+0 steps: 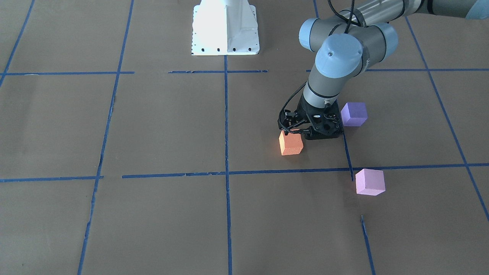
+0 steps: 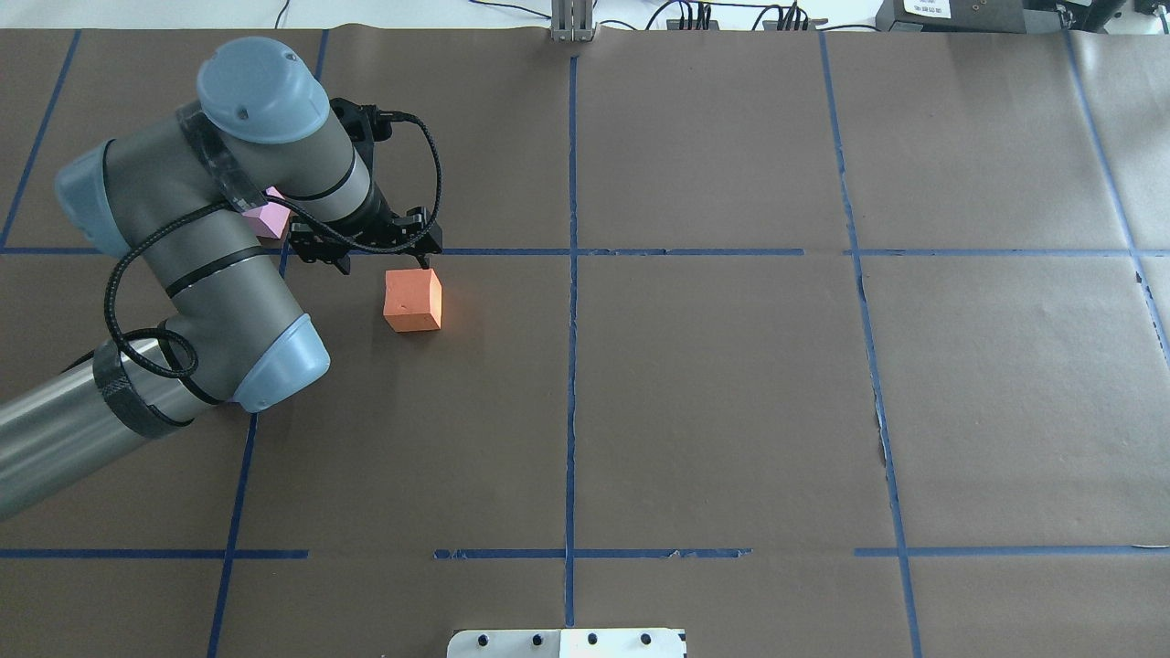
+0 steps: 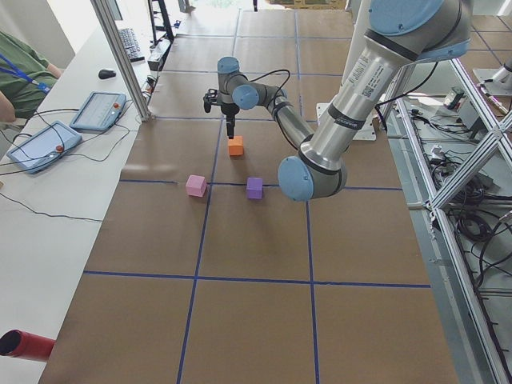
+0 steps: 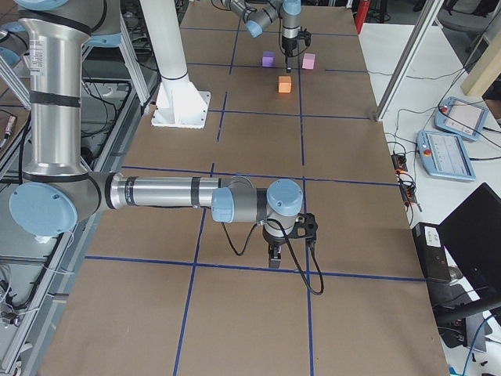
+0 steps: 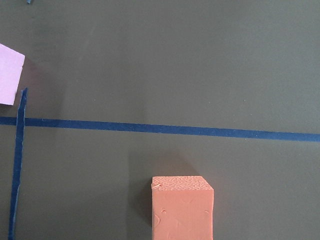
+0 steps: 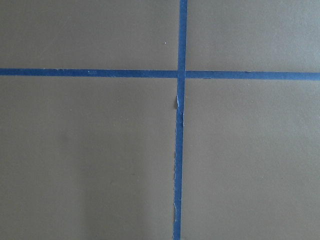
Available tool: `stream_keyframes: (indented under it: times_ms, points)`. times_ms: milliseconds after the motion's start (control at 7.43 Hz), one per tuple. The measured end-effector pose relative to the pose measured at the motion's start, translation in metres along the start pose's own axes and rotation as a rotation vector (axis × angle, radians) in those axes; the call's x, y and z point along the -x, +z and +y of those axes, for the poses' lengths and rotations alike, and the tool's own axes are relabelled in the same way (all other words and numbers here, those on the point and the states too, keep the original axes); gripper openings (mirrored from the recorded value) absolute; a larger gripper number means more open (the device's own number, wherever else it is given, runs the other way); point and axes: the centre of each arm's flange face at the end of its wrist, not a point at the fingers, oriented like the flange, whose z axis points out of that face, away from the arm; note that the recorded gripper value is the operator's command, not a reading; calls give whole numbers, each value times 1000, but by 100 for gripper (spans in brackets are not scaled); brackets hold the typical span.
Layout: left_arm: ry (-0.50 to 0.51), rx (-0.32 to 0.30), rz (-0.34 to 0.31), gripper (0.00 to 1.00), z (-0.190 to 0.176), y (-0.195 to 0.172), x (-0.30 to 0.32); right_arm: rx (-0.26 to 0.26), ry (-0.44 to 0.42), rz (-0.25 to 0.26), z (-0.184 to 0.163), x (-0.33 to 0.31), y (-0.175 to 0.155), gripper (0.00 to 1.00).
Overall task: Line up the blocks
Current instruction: 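Move the left gripper over the orange cube and lower onto it, then close the left gripper on the orange cube and lift it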
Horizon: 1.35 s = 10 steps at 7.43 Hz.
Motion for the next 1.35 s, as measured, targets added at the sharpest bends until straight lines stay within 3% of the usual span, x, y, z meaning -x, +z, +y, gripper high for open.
stream_keyframes:
  times_ms: [538, 1346]
  points:
    - [-34, 1, 14, 100, -4, 35, -2, 0, 0, 0, 0, 0, 0, 100]
    - [-37, -9, -8, 100, 19, 80, -15, -1, 0, 0, 0, 0, 0, 100]
